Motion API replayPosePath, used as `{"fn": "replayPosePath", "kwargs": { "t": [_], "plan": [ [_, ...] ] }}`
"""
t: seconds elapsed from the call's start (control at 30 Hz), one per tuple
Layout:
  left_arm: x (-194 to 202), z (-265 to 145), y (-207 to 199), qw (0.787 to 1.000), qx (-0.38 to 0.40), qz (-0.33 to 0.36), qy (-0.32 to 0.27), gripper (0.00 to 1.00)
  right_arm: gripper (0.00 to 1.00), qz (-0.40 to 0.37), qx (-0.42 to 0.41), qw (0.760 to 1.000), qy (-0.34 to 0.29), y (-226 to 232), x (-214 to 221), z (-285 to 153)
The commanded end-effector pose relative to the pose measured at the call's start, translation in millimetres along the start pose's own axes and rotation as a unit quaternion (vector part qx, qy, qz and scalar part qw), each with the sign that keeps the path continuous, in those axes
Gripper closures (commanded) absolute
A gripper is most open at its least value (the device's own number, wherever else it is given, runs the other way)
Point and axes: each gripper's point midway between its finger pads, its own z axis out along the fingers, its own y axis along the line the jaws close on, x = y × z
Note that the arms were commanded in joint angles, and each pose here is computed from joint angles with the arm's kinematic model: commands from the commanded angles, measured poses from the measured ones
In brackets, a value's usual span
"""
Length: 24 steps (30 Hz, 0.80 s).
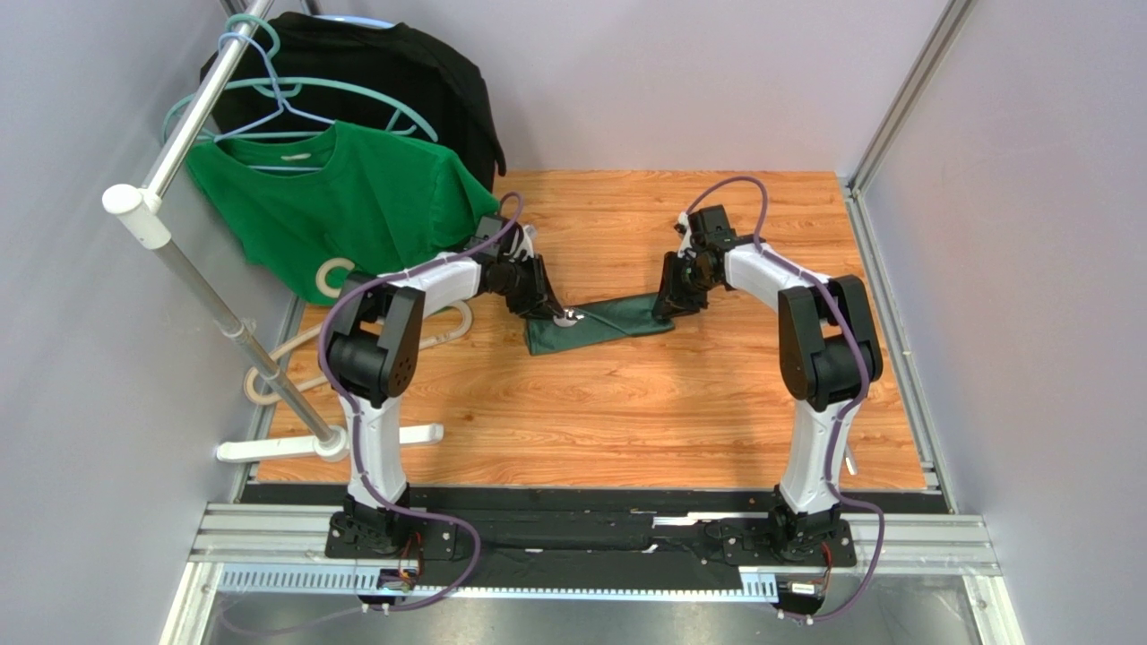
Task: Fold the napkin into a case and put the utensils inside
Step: Insert the spoon into the folded napkin, then pick up the fork from the corner of the board.
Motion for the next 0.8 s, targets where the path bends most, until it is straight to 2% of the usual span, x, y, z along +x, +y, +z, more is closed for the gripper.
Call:
{"fn": "replayPosePath", "kwargs": {
  "t": [0.0, 0.03, 0.07, 0.1, 0.13, 0.27, 0.3, 0.37, 0.4, 0.43, 0.5, 0.57, 0.63, 0.7, 0.73, 0.77],
  "plan": [
    [-10.8, -34.1, 1.5, 0.997, -0.059, 0.024, -0.035, 0.30, 0.58, -0.014, 0.032, 0.998, -0.057, 15.5, -30.7, -49.1],
    [-12.8, -43.9, -2.9, 0.997, -0.062, 0.030, -0.044, 0.16, 0.41, -0.010, 0.053, 0.995, -0.085, 15.9, -39.4, -71.0],
    [-12.4, -49.6, -3.4, 0.996, -0.068, 0.034, -0.047, 0.07, 0.39, 0.001, 0.073, 0.994, -0.085, 12.7, -37.1, -85.0],
    [-10.4, -55.7, -3.7, 0.996, -0.073, 0.038, -0.047, 0.01, 0.37, 0.007, 0.087, 0.992, -0.094, 10.8, -35.9, -97.6],
    [-11.6, -66.4, -11.4, 0.995, -0.067, 0.043, -0.057, 0.01, 0.32, 0.028, 0.121, 0.987, -0.107, 0.5, -34.4, -108.4],
    [5.3, -94.6, -28.1, 0.992, -0.071, 0.075, -0.071, 0.01, 0.25, 0.130, 0.231, 0.956, -0.124, -59.4, 12.8, -165.8],
    [10.8, -98.9, -34.2, 0.992, -0.065, 0.086, -0.071, 0.01, 0.24, 0.153, 0.269, 0.946, -0.099, -85.7, 43.6, -165.4],
    [29.1, -106.8, -57.0, 0.991, -0.040, 0.111, -0.062, 0.02, 0.18, 0.217, 0.289, 0.927, -0.105, -124.6, 68.1, -186.0],
    [36.8, -109.4, -63.3, 0.990, -0.036, 0.121, -0.055, 0.03, 0.18, 0.248, 0.295, 0.916, -0.108, -141.3, 96.2, -194.1],
    [49.0, -113.4, -79.7, 0.988, -0.018, 0.141, -0.052, 0.03, 0.13, 0.277, 0.290, 0.909, -0.115, -150.4, 106.4, -198.8],
    [63.8, -117.0, -102.2, 0.987, 0.016, 0.157, -0.040, 0.04, 0.12, 0.367, 0.277, 0.876, -0.148, -174.0, 131.5, -213.4],
    [84.6, -120.6, -131.6, 0.982, 0.050, 0.183, -0.025, 0.07, 0.11, 0.441, 0.327, 0.815, -0.184, -194.5, 151.1, -232.1],
    [107.5, -122.7, -155.3, 0.975, 0.073, 0.208, -0.007, 0.07, 0.01, 0.474, 0.368, 0.771, -0.212, -205.9, 165.0, -246.1],
    [119.6, -124.2, -165.7, 0.974, 0.081, 0.213, 0.001, 0.07, 0.00, 0.541, 0.369, 0.725, -0.214, -207.1, 177.7, -252.2],
    [128.8, -125.2, -173.1, 0.971, 0.087, 0.221, 0.007, 0.07, 0.00, 0.563, 0.348, 0.718, -0.214, -202.7, 176.3, -246.9],
    [132.3, -125.2, -176.4, 0.971, 0.089, 0.222, 0.009, 0.07, 0.01, 0.588, 0.343, 0.700, -0.217, -206.0, 177.9, -248.2]
  ]
}}
